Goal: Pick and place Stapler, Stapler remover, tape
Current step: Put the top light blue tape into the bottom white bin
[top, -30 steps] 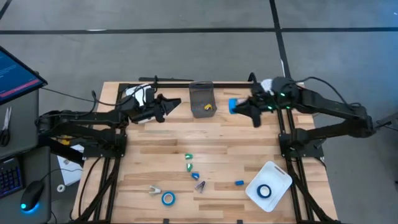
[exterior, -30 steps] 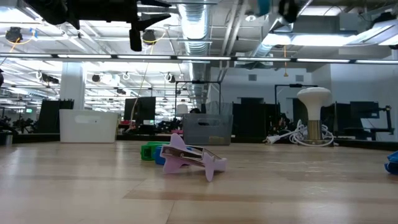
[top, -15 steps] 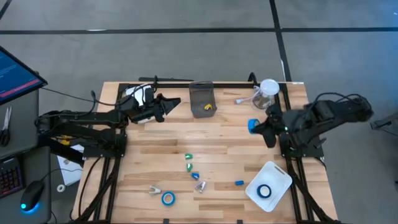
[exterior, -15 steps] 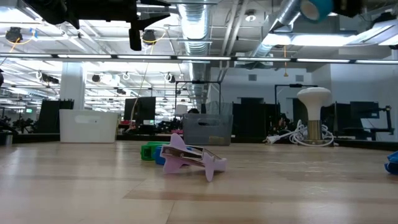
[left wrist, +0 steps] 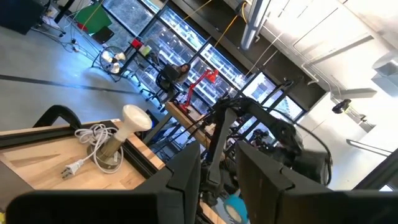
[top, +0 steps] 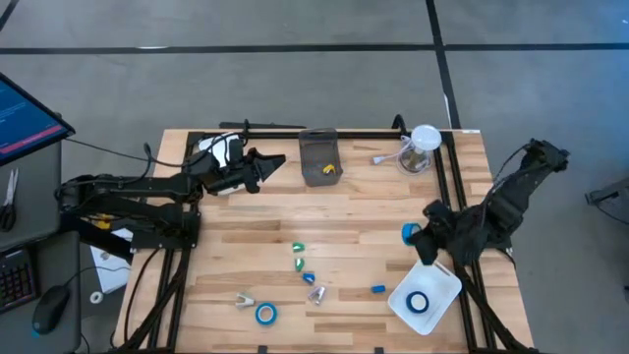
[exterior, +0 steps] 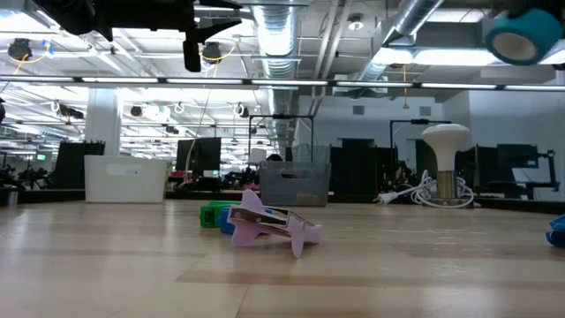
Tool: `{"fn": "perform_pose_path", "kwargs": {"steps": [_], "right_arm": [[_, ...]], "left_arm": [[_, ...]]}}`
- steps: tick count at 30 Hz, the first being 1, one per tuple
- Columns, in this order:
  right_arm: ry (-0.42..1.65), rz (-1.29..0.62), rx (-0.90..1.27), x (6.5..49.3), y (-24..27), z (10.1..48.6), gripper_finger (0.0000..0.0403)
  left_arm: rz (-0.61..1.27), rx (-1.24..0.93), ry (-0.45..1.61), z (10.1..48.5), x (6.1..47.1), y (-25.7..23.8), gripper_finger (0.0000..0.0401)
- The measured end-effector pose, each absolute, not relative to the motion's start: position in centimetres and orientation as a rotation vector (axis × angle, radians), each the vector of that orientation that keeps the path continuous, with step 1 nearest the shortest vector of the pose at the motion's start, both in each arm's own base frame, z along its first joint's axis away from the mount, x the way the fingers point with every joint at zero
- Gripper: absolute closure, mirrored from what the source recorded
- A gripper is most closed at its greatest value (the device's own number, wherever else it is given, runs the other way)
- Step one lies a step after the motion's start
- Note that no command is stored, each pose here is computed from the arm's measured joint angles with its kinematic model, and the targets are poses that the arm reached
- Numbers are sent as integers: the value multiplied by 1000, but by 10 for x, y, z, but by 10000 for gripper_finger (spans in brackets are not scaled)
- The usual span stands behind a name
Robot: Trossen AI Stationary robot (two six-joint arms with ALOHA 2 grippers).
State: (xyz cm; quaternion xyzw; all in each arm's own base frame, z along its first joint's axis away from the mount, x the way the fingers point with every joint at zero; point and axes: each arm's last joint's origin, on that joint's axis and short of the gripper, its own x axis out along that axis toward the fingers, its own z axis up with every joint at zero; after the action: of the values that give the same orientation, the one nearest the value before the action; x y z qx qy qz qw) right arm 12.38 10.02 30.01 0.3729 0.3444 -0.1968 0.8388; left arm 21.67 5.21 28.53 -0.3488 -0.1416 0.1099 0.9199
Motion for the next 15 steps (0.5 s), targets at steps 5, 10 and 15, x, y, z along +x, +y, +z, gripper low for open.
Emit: {"fn": "perform_pose_path", "kwargs": {"steps": [5,10,15], "right_arm": [[785,-434,807,122,123,285,381],[842,-452,810,120,144,271,381],[906,-491,839,119,160,259,381]], "left_arm": [[226,-716,-291,285,217,52,309],[226,-716,-291,285,217,52,309],[226,-716,-292,286,217,52,309]]}}
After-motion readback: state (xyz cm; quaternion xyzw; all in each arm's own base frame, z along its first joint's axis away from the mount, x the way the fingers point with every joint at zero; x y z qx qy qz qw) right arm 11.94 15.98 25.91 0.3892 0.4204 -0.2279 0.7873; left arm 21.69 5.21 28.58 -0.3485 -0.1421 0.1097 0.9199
